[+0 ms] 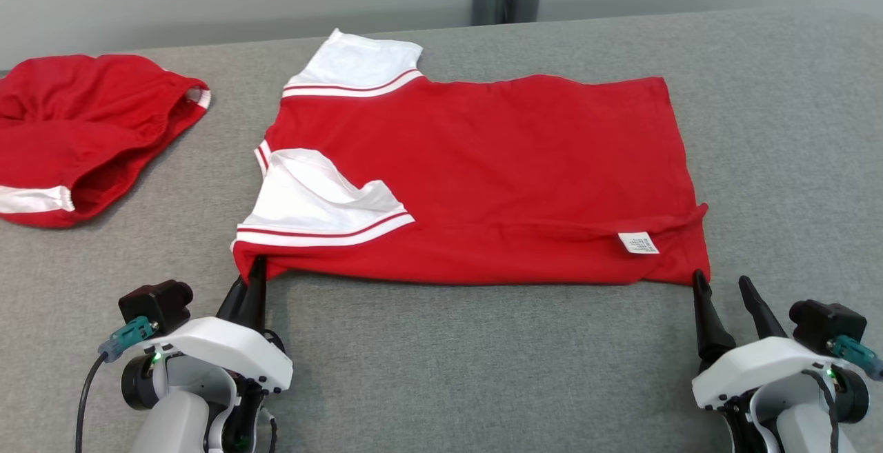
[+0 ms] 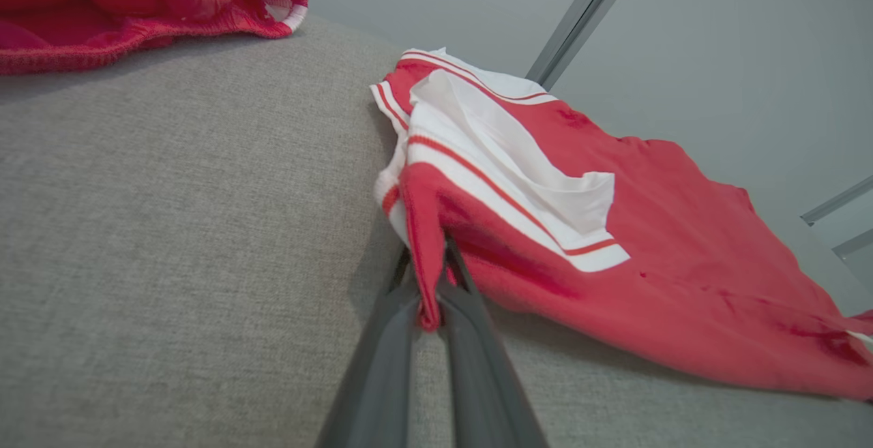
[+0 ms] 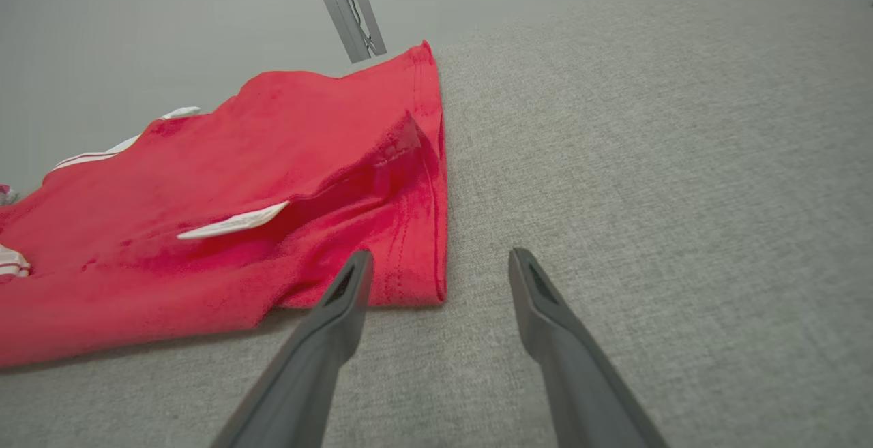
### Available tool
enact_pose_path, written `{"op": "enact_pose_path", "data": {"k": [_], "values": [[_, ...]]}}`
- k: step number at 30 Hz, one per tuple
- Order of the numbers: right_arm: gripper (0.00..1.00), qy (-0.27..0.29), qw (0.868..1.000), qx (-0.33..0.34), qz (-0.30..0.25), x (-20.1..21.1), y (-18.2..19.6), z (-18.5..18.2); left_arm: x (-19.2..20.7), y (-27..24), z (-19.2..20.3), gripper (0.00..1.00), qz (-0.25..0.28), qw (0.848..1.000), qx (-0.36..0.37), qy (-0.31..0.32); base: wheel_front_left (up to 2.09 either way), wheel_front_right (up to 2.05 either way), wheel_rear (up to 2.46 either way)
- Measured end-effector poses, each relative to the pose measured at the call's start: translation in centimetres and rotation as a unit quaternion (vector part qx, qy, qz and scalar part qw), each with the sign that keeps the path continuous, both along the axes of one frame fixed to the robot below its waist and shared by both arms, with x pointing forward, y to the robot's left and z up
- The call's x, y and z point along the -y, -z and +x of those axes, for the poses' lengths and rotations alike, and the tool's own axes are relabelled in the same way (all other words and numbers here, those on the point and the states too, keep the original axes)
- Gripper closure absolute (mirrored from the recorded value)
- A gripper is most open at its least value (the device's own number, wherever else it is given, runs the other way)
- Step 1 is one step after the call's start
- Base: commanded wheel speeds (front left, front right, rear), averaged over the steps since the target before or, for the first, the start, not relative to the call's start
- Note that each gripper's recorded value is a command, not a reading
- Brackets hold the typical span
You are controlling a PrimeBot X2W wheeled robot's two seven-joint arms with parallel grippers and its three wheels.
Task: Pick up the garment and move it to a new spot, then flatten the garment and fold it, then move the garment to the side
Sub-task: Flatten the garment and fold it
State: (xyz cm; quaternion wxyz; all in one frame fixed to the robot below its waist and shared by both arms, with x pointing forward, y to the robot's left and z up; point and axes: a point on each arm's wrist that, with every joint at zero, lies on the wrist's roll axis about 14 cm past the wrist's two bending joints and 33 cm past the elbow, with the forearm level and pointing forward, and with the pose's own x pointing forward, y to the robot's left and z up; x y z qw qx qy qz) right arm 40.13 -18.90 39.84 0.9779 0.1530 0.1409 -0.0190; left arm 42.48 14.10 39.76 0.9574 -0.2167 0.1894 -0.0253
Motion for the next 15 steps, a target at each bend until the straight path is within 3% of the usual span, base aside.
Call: {"op": "enact_pose_path", "data": {"k": [10,13,15], "values": [[0.0,-0.032,0.997,-0.073,0.006,-2.0,2.9,1.4,0.0,-0.8,-0.8,1.0,-0.001,1.0,0.009,0.001,0.0,0.0,0.0],[0.59,-0.047,0.995,-0.087,0.003,-2.6,3.3,1.9,0.0,-1.0,-0.9,1.0,-0.001,1.0,0.014,0.0,0.0,0.0,0.0],[0.76,-0.05,0.995,-0.089,0.007,-3.0,3.3,2.1,0.0,-1.2,-0.9,1.0,0.0,1.0,0.018,0.0,0.0,0.0,0.0]]}}
